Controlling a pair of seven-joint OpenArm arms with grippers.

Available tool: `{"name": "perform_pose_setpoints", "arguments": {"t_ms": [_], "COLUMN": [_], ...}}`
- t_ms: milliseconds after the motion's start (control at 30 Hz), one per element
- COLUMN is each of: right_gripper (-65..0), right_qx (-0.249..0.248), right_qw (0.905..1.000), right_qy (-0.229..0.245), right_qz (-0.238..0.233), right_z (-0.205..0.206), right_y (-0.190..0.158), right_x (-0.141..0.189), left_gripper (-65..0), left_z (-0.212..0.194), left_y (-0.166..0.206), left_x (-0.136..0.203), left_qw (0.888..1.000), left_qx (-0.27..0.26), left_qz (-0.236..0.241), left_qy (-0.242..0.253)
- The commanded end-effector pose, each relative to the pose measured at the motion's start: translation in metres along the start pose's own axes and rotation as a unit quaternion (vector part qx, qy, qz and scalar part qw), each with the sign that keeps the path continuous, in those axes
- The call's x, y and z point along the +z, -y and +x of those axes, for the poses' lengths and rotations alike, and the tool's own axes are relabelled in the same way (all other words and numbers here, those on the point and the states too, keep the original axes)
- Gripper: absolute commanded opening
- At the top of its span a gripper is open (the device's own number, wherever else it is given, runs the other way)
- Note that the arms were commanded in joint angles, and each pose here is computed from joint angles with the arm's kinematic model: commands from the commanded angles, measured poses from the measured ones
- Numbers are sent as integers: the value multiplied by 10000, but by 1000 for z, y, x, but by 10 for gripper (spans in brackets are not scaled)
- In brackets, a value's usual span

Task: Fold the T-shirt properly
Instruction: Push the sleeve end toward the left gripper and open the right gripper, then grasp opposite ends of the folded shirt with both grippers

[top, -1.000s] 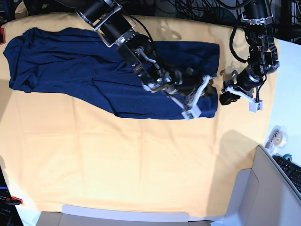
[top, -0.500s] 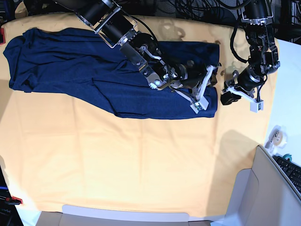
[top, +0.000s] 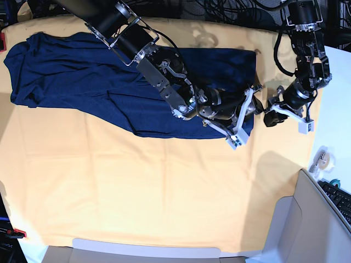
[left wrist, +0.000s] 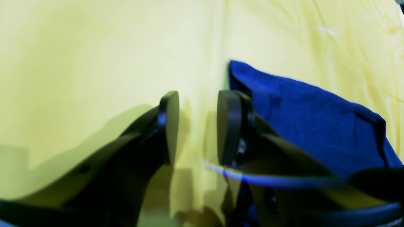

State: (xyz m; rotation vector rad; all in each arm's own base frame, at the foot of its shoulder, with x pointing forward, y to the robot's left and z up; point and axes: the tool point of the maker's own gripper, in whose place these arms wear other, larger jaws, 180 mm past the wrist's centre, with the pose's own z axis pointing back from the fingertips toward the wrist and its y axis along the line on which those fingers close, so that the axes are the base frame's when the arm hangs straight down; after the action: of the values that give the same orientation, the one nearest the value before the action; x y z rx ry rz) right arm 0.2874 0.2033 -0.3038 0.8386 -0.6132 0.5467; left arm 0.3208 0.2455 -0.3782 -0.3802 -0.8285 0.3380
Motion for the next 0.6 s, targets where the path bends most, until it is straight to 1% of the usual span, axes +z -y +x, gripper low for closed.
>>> {"name": "perform_pose_setpoints", "arguments": {"t_ms": [0,100,167,233,333,433,567], "right_gripper": [-388,-388,-388,-388,-388,-388,-388], "right_qx": [45,-363,-621,-725,-815,-907,-1009], "right_qw": [9980,9926,9860,9797,9724,9658,9573], "right_qy": [618,1156,1505,1765,1906,1986,2050], "right_qz": [125,-90,-361,-614,-1067,-1402,-1771], "right_z": [42,64,73,79,71,58,39], "right_y": [-7,20,50,73,110,133,154], "right_x": [13,39,64,87,118,142,171], "left_gripper": [-448,-447,-430,-409,-397,-396,-396], "left_z": [19,25,17,11,-5,-21,-43], "left_y": [-6,-17,-25,-28,-29,-21,-6], "left_x": [8,14,18,21,22,20,19], "left_qw": [9996,9991,9992,9993,9985,9971,9935], "left_qx": [0,94,152,203,276,343,68], "left_qz": [65,178,258,295,289,159,-182], "left_qy": [257,374,263,75,-363,-658,-1126]}}
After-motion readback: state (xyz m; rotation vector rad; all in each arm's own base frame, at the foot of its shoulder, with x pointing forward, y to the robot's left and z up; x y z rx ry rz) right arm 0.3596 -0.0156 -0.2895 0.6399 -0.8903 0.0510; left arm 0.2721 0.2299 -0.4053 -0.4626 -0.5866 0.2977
